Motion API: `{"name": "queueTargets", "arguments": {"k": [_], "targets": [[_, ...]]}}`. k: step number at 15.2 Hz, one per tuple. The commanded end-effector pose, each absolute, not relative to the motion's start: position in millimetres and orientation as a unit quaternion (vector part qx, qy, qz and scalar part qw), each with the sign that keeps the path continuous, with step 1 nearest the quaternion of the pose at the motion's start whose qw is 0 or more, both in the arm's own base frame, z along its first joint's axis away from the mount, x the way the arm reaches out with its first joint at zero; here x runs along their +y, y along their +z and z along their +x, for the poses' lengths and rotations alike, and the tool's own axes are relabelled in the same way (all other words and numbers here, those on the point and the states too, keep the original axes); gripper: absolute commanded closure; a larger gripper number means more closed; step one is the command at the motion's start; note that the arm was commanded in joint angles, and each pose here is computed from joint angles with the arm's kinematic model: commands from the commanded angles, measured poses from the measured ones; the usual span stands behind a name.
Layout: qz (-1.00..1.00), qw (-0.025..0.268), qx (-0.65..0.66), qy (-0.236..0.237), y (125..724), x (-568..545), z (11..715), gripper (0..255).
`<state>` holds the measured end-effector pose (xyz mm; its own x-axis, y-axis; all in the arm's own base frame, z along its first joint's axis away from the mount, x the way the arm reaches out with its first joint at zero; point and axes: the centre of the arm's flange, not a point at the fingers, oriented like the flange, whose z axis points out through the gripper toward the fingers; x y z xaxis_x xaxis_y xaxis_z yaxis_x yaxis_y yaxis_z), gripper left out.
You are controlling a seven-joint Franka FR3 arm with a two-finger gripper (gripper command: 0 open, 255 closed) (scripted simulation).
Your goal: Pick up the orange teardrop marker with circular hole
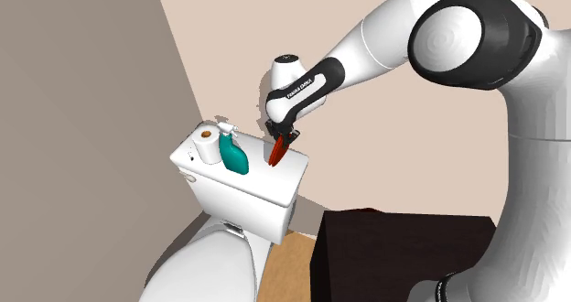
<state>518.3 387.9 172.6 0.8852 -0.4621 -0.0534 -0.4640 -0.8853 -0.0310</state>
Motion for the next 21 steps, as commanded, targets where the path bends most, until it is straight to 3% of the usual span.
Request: {"name": "queueTargets", "arguments": {"k": [1,21], "targets": [[-0.971,0.022,0.238,0.022,172,389,518,255],[-0.971,0.022,0.238,0.022,252,389,517,255]]}}
